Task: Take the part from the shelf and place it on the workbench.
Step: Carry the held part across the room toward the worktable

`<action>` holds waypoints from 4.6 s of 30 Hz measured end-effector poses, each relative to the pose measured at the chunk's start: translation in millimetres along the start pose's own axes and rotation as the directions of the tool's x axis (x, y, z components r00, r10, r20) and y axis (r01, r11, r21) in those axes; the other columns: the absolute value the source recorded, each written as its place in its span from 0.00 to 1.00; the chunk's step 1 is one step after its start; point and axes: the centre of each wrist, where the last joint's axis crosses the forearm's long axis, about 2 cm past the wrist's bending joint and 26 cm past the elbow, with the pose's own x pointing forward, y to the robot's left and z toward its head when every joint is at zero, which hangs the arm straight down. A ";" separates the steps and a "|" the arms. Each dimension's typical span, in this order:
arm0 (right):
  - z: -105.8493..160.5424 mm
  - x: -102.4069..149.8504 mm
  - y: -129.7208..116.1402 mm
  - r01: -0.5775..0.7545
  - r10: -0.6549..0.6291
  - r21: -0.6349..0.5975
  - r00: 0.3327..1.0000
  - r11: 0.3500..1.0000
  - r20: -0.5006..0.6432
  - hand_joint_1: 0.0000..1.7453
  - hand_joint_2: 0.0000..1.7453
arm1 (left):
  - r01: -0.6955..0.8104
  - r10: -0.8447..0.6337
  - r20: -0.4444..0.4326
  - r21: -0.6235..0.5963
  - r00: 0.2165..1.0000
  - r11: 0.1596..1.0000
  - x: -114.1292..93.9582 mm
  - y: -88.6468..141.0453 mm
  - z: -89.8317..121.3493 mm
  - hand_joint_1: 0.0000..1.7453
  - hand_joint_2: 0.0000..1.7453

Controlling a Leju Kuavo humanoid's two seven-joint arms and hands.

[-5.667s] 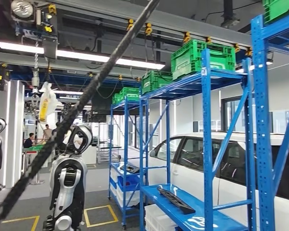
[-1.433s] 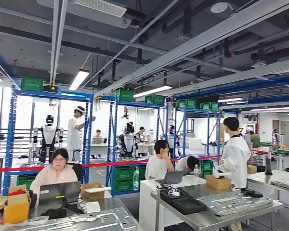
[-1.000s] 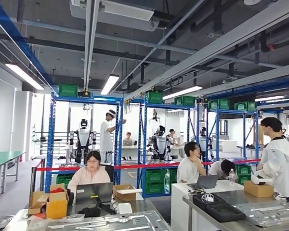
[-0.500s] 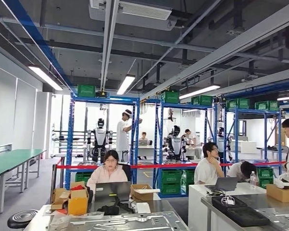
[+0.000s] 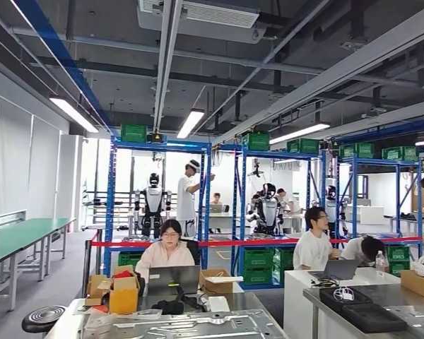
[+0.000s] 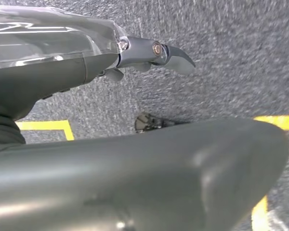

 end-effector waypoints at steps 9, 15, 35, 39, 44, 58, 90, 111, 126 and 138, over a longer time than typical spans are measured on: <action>0.3 -0.4 2.2 0.006 -0.006 -0.004 1.000 1.000 -0.003 1.00 1.00 | -0.001 0.001 -0.005 0.003 1.000 1.000 -2.4 2.9 1.3 0.00 0.00; -0.1 -0.3 2.3 0.006 -0.006 -0.007 1.000 1.000 -0.002 1.00 1.00 | -0.003 0.003 0.003 0.000 1.000 1.000 -0.4 2.0 0.3 0.00 0.00; -1.4 1.4 1.1 0.002 -0.002 -0.013 1.000 1.000 0.010 1.00 1.00 | 0.001 -0.001 0.014 -0.002 1.000 1.000 0.4 2.7 0.0 0.00 0.00; -0.9 1.1 1.7 0.013 -0.013 -0.011 1.000 1.000 0.015 1.00 1.00 | 0.007 -0.007 0.012 -0.002 1.000 1.000 -0.9 4.6 0.7 0.00 0.00; -1.1 1.0 1.0 0.047 -0.047 -0.011 0.999 0.999 0.026 1.00 1.00 | 0.009 -0.009 0.015 -0.005 1.000 1.000 -0.2 4.6 0.3 0.00 0.00; -1.4 -1.7 -2.2 0.040 -0.040 -0.011 0.999 0.999 0.007 1.00 1.00 | 0.006 -0.005 0.020 -0.008 1.000 1.000 -0.2 3.9 0.3 0.00 0.00; -8.5 1.2 -0.1 0.040 -0.040 0.000 0.999 0.999 0.018 1.00 1.00 | 0.010 -0.009 0.026 -0.011 1.000 1.000 -0.7 2.7 0.4 0.00 0.00; -12.8 5.5 -24.7 -0.007 0.010 -0.052 0.999 0.999 0.045 1.00 1.00 | 0.043 -0.043 0.054 -0.003 0.998 0.999 5.4 6.1 -2.2 0.00 0.00; -5.9 10.3 -41.7 -0.044 0.048 -0.057 0.996 0.997 0.074 1.00 1.00 | 0.044 -0.044 0.070 -0.004 0.997 0.999 15.2 4.9 -6.6 0.00 0.00; -7.0 15.5 -26.6 0.019 -0.014 -0.054 0.996 0.998 0.086 1.00 1.00 | 0.049 -0.050 0.049 0.014 0.998 0.999 6.9 15.4 -2.2 0.00 0.00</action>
